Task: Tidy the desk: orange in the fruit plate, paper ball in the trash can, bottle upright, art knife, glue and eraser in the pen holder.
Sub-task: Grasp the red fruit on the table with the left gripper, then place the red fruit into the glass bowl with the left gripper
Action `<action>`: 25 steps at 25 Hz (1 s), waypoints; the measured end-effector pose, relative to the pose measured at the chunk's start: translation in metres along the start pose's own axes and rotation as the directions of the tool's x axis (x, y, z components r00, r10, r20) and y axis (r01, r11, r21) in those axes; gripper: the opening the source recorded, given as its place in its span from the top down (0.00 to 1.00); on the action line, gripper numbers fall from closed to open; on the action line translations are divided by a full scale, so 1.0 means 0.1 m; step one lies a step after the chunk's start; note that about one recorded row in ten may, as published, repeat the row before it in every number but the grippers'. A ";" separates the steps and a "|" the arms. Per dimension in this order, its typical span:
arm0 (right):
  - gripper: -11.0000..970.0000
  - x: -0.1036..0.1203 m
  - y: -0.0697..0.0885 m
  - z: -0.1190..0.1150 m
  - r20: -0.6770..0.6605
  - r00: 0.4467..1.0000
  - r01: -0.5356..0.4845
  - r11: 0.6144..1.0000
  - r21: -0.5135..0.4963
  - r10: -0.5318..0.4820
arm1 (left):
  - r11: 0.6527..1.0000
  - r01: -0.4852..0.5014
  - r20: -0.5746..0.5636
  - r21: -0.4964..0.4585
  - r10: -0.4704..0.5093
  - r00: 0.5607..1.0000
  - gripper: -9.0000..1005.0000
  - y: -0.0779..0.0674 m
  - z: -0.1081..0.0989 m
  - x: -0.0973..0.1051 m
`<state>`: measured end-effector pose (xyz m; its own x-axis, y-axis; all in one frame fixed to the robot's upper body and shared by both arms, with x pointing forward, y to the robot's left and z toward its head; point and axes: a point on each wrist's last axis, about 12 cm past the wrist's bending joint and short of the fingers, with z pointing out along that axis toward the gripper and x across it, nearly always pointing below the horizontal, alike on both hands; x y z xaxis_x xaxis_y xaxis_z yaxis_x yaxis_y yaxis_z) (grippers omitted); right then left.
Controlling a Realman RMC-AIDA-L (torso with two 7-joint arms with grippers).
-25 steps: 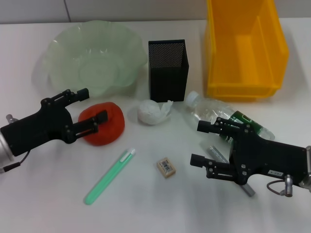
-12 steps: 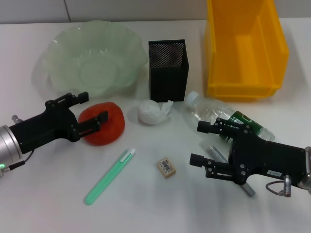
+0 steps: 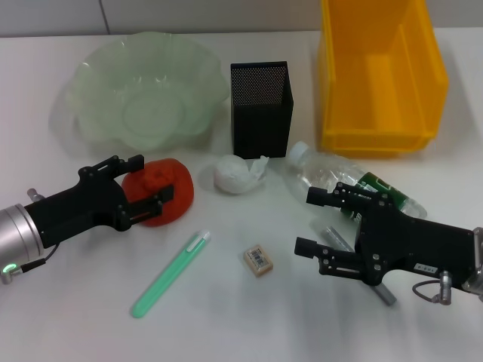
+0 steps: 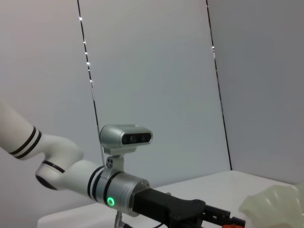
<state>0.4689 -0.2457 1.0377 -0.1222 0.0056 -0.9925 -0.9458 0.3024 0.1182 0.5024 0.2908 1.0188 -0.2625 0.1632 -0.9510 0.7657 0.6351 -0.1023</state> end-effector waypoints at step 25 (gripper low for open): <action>0.22 -0.01 -0.05 0.04 0.001 1.000 0.000 1.000 0.025 0.000 | 0.999 0.023 0.136 0.031 -0.027 0.990 0.82 0.00 -0.10 -0.17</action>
<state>0.4750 -0.2438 1.0380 -0.1214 0.0067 -0.9926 -0.9382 0.3258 0.1169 0.5010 0.2955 1.0377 -0.2012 0.0417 -0.9787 0.7773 0.6148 -0.1336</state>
